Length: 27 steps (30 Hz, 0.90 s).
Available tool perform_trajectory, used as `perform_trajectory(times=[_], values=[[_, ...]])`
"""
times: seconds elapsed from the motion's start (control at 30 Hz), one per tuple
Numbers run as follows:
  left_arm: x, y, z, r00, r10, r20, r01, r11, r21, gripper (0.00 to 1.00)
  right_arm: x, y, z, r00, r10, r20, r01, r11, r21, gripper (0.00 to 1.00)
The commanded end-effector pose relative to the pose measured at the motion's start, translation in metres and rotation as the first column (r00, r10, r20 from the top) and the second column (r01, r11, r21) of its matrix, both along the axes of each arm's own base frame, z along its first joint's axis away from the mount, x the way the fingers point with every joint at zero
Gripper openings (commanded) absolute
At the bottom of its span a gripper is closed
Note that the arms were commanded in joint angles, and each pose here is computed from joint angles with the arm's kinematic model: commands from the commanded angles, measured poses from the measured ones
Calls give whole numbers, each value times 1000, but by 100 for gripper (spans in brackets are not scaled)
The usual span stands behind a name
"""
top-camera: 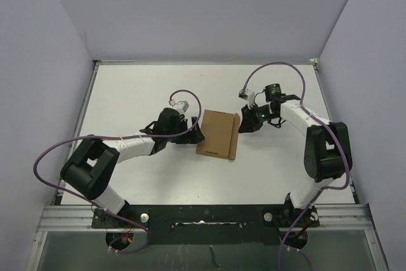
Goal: Fold the paper box
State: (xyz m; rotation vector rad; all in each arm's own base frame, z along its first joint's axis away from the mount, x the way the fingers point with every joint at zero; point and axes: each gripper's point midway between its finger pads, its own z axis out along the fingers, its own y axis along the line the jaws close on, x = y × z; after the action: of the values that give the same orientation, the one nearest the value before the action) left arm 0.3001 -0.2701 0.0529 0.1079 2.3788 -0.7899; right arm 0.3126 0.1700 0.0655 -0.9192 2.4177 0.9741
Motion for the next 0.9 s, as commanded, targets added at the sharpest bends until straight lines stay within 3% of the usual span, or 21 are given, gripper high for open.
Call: perform_trajectory(times=[0.0,0.07,0.17,0.27,0.53,0.87], values=[[12,-8,40,986,-43,162,54,997,-60,86,-8,-2,53,915,189,355,-206,978,10,15],[12,-10,43,980,-52,192,70,994,-86,86,-23,-1,59,822,276,498,-315,949,-7,30],[11,-12,48,963,-62,263,94,989,-114,85,-55,2,53,570,424,703,-514,852,-98,49],[11,-10,50,946,-60,319,104,987,-123,85,-73,6,50,411,476,778,-603,782,-159,60],[15,-12,40,956,-29,291,73,987,-142,85,-82,16,-4,366,668,648,-681,667,-303,46],[23,-13,27,965,10,261,30,988,-149,83,-81,21,-19,383,704,599,-683,652,-330,35]])
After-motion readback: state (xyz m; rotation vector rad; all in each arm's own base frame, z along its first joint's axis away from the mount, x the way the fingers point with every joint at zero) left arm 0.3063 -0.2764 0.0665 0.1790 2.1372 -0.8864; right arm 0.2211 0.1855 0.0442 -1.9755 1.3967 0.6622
